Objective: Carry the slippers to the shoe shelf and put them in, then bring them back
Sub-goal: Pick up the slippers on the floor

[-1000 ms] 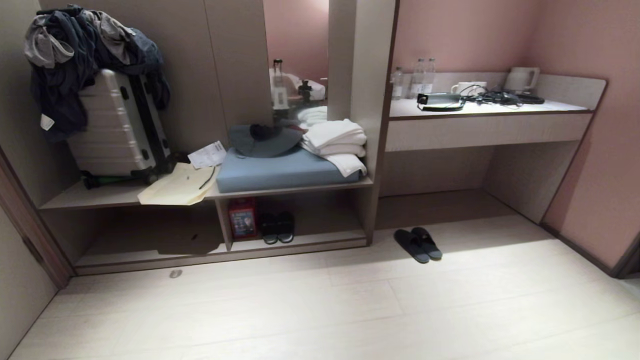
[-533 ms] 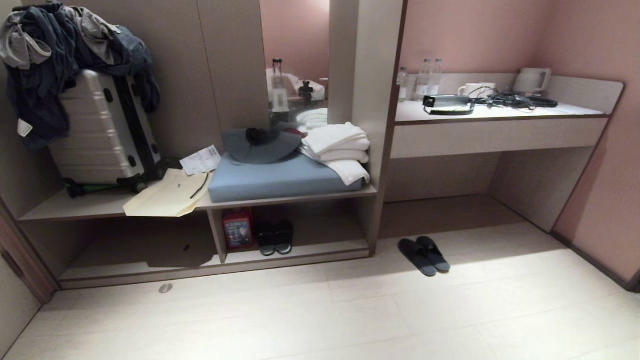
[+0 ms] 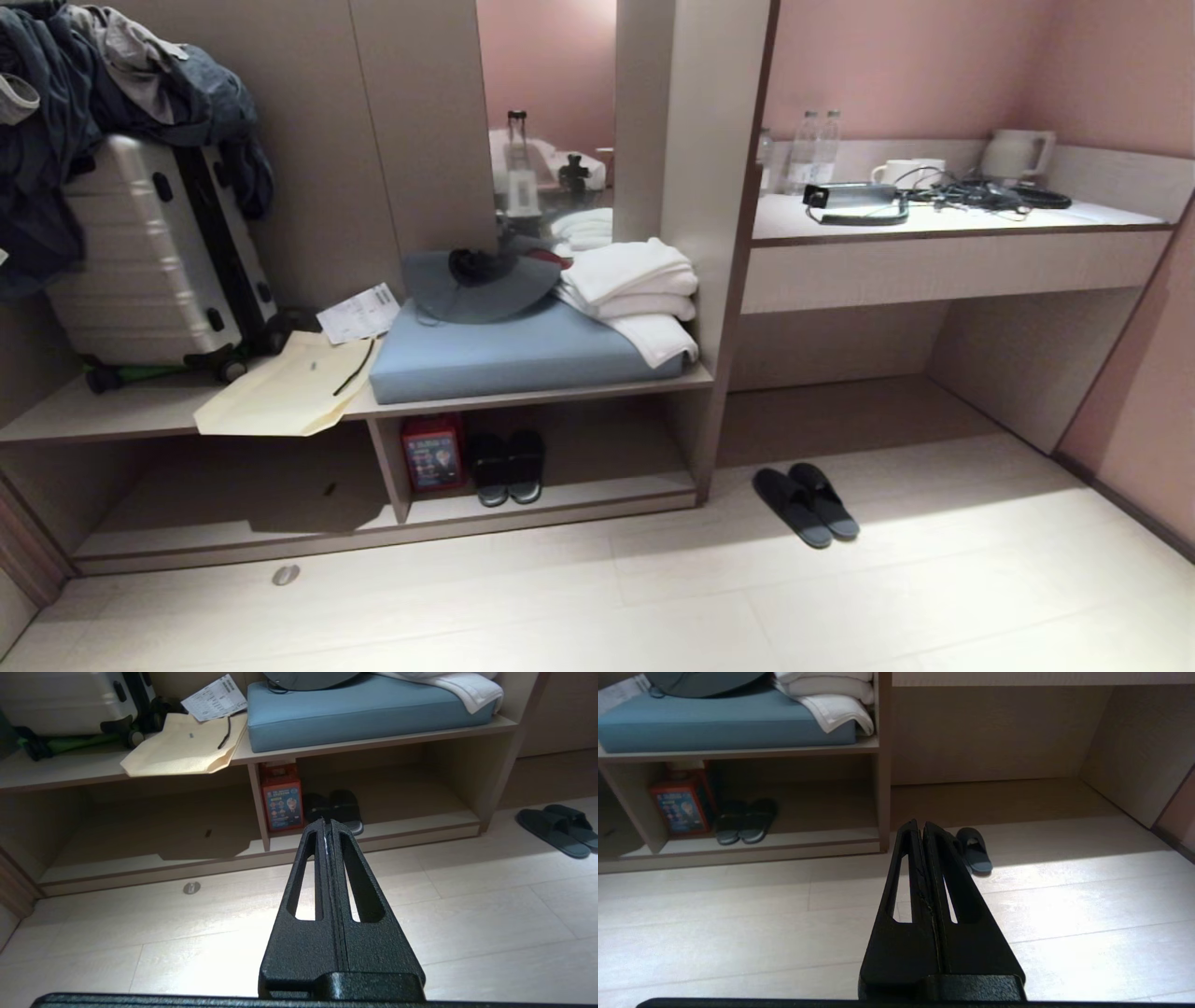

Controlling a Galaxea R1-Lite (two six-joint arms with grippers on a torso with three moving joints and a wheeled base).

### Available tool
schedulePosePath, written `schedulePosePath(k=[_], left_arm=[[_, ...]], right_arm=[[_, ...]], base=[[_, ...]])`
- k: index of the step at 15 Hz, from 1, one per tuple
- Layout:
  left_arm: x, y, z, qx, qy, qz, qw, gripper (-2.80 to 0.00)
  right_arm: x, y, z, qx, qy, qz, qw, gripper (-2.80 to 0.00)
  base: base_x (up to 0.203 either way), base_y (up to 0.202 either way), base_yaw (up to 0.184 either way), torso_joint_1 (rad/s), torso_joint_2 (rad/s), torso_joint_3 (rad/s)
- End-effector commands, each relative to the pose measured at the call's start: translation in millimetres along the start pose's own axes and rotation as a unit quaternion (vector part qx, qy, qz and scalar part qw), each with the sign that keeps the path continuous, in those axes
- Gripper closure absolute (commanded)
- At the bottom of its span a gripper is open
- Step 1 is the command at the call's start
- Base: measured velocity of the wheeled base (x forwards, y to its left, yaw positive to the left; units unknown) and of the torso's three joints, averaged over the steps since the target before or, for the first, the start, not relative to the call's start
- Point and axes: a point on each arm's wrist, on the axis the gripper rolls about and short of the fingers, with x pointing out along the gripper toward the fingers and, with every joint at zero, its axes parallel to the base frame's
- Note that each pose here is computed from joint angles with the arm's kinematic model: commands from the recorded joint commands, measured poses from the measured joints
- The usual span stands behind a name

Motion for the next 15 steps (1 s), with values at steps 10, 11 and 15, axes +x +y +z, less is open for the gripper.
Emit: schedulePosePath(k=[10,11,15], left_arm=[[0.0,0.0,-0.2,-0.001,0.001,0.000,1.0000,0.00],[0.0,0.0,-0.2,-0.001,0.001,0.000,1.0000,0.00],[0.0,0.0,-0.2,-0.002,0.001,0.000,1.0000,0.00]], right_arm=[[-0.1,0.0,-0.1,0.000,-0.001,0.000,1.000,0.00],[-0.1,0.0,-0.1,0.000,-0.001,0.001,1.000,0.00],[-0.1,0.0,-0.1,0.000,-0.001,0.000,1.000,0.00]], base=[[0.196,0.000,-0.001,0.002,0.00,0.002],[0.195,0.000,0.000,0.003,0.00,-0.002],[0.196,0.000,0.000,0.003,0.00,0.003]])
